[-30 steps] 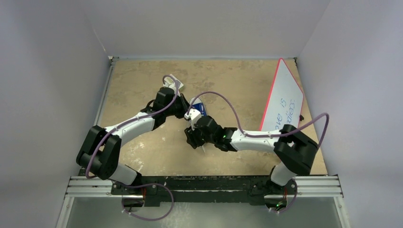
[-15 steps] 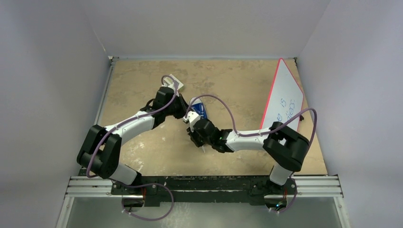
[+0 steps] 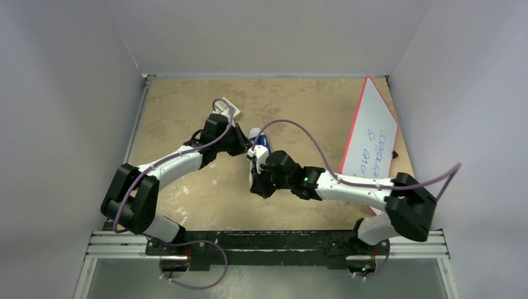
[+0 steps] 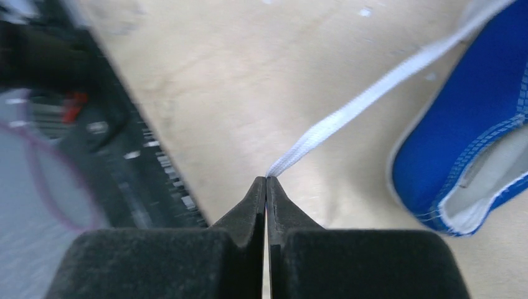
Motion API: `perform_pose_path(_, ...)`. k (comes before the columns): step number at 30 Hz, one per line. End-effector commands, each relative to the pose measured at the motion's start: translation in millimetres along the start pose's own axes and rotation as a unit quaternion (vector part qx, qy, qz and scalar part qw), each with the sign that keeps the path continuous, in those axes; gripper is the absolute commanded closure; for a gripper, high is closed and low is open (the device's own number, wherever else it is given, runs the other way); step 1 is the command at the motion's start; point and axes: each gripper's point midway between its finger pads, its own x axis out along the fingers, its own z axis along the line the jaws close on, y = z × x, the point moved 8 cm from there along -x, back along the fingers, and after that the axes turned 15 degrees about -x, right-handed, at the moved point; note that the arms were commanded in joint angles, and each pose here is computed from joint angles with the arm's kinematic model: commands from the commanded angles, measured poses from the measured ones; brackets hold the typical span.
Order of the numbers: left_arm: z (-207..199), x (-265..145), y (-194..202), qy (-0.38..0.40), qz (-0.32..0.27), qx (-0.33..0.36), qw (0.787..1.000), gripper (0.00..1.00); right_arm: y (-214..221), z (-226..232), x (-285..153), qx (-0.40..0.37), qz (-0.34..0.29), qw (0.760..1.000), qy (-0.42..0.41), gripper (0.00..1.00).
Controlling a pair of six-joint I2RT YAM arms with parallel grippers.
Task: Tie the shoes
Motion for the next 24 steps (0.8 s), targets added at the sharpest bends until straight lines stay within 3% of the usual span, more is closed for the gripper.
perform_pose_path(1,-16,-5,-10,0.031,-0.007,0.032,0.999,1.0,-3,25,-34,0.056,0.002,0.994,-0.094,1.0)
perform_pose_path(4,-11,-3,-8,0.024,-0.001,0.041,0.999,1.0,8,24,-35,0.076,0.027,0.993,-0.086,1.0)
perform_pose_path(5,-9,-3,-7,0.021,0.002,0.043,0.999,1.0,9,25,-33,0.071,0.035,0.993,-0.092,0.95)
perform_pose_path(7,-6,-1,-5,0.016,0.007,0.044,0.999,1.0,6,25,-28,0.054,0.067,0.991,-0.1,0.73)
perform_pose_path(9,-1,0,-3,0.011,0.012,0.042,0.999,1.0,3,18,-17,0.046,0.09,0.993,-0.067,0.6)
perform_pose_path(13,5,1,-1,0.006,0.013,0.041,0.999,1.0,11,13,-7,0.064,0.111,0.991,-0.027,0.49)
perform_pose_path(24,9,4,1,0.002,0.02,0.036,0.999,1.0,17,22,12,-0.019,0.091,0.996,0.016,0.42)
